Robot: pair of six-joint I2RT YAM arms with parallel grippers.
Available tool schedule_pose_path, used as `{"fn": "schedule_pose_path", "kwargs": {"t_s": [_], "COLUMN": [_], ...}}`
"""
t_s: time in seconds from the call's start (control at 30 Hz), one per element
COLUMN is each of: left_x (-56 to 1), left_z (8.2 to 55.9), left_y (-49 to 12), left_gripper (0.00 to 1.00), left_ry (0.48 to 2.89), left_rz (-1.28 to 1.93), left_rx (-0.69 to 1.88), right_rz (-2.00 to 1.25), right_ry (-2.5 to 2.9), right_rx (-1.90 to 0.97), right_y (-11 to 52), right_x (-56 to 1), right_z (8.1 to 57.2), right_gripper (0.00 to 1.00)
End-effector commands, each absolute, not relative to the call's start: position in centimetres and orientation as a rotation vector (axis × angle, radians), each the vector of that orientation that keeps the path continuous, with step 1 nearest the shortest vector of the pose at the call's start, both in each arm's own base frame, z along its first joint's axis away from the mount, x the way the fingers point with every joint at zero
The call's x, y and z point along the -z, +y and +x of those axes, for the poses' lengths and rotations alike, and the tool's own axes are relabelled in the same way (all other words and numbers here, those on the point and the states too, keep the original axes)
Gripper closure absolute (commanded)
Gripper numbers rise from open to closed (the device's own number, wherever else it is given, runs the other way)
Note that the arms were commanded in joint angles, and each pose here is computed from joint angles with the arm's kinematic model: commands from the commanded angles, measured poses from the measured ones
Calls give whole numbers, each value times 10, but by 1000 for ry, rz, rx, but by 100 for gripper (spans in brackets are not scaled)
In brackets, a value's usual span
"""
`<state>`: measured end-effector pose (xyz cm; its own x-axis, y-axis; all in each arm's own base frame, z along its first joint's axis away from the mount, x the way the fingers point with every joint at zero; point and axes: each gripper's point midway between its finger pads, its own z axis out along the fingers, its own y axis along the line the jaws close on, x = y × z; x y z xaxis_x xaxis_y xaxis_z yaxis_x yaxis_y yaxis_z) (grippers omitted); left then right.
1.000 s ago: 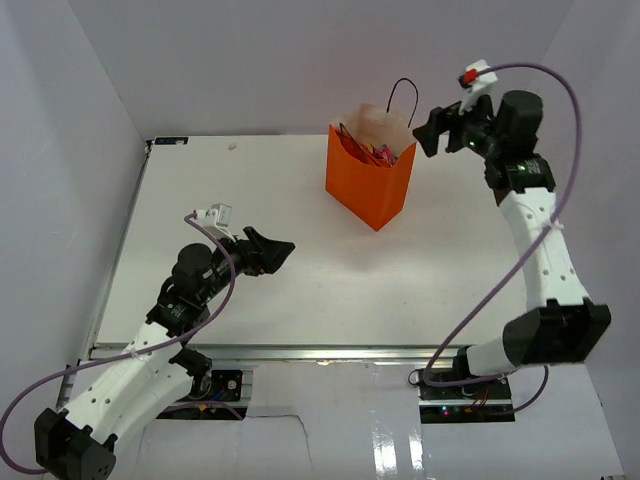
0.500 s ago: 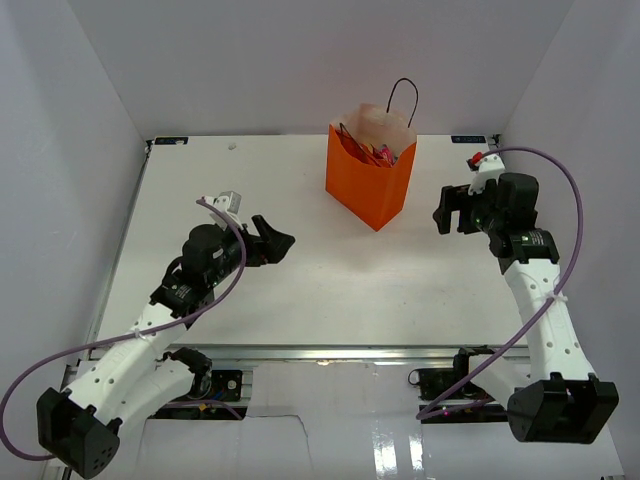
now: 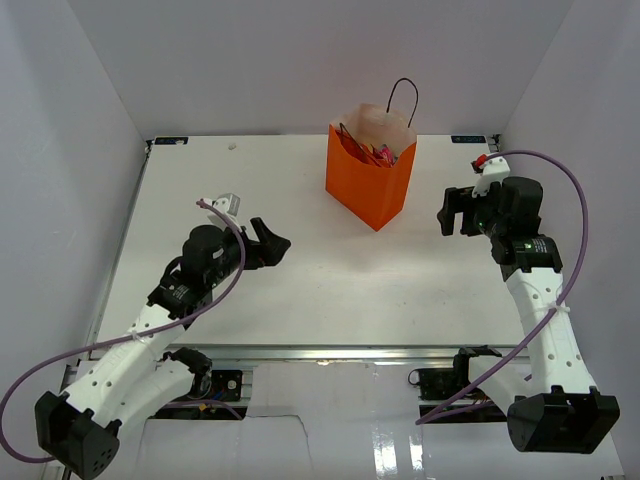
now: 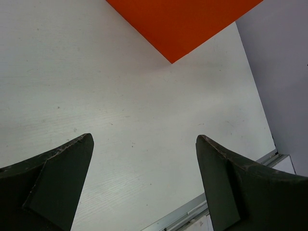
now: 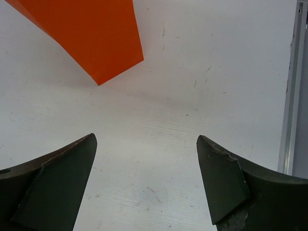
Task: Place the snacks into the paper bag
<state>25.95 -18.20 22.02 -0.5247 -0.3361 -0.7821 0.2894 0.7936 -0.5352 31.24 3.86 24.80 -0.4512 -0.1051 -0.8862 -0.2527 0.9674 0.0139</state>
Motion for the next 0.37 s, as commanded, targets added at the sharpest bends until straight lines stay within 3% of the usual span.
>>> {"fn": "schedule_pose_path", "kwargs": {"t_s": [0.0,0.33], "left_x": [-235,-231], "left_z": [259,258], "left_y": [-176,-176], "left_gripper": [2,2], "left_ry": [1931,1941], "left_rz": [-46,-48], "left_rx": [772,773], "right_rz": [-246,-323], "right_ry": [2011,1956], "right_rx": [-131,-85], "right_y": [32,31], "right_x": [-260,-279], "right_z": [313,313], "right_gripper": [10,10]}}
